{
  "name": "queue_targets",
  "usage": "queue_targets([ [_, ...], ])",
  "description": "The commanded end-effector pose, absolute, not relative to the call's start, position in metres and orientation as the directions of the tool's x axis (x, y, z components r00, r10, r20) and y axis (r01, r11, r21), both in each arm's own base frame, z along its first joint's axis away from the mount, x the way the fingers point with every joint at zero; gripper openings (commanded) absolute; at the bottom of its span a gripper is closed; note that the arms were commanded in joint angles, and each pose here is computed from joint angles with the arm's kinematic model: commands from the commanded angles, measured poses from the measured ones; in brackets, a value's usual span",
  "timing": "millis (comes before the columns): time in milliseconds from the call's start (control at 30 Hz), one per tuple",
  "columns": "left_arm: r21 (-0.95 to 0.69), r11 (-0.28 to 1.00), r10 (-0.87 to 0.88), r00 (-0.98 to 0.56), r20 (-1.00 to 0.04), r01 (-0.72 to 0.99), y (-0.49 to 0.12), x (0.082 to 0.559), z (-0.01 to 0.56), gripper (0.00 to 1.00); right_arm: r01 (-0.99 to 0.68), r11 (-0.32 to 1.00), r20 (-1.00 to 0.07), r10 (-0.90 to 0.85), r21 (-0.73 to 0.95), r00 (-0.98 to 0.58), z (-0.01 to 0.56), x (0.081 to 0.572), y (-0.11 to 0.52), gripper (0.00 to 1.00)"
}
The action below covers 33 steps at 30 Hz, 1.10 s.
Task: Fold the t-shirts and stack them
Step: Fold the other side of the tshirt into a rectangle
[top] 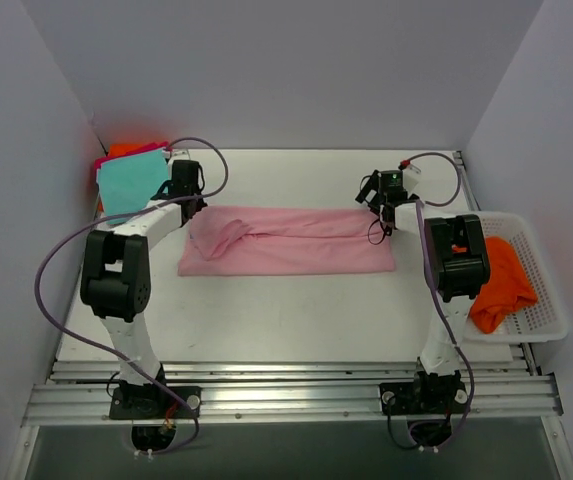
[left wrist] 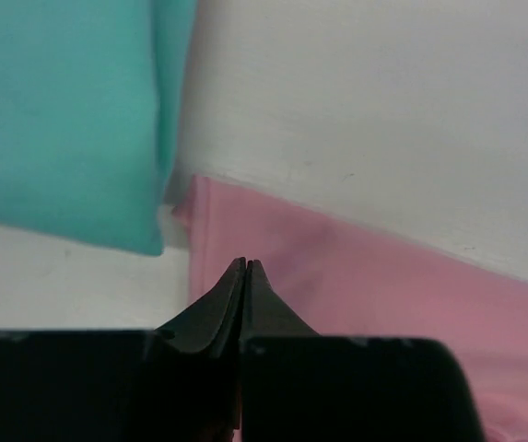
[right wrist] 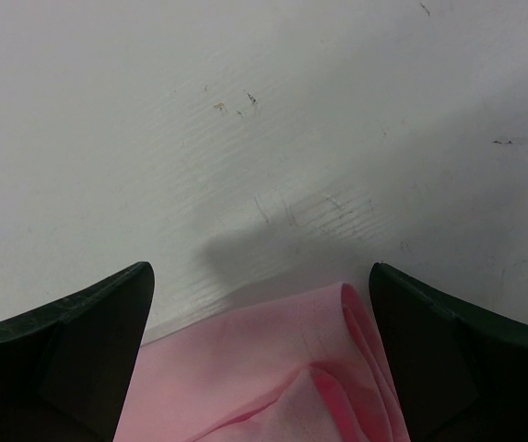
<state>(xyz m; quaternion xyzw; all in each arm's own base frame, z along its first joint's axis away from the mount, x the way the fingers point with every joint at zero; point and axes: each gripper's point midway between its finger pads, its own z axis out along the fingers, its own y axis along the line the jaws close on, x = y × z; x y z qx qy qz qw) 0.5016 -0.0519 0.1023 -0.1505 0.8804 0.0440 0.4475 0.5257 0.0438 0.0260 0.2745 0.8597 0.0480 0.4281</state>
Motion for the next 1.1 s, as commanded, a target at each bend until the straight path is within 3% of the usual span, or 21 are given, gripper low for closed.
queue_targets([
  [0,-0.174,0.974,-0.225,-0.594,-0.772,-0.143,-0.096,0.536,0.096,0.02,0.448,0.848,-0.698,0.503,0.284,-0.509,0.012,0.524,0.041,1.0],
  [233,-0.251,0.966,-0.236,-0.637,-0.734,-0.068,-0.118,0.536,0.069,0.02,0.456,0.847,-0.698,0.501,0.274,-0.511,0.008,0.527,0.038,1.0],
  [600,-0.315,0.949,-0.246,-0.615,-0.749,0.003,-0.131,0.505,0.081,0.02,0.455,0.848,-0.698,0.498,0.27,-0.514,0.007,0.527,0.039,1.0],
  [1067,-0.252,0.968,-0.204,-0.546,-0.812,0.013,-0.131,0.495,0.113,0.02,0.453,0.849,-0.695,0.499,0.271,-0.518,0.007,0.525,0.039,1.0],
])
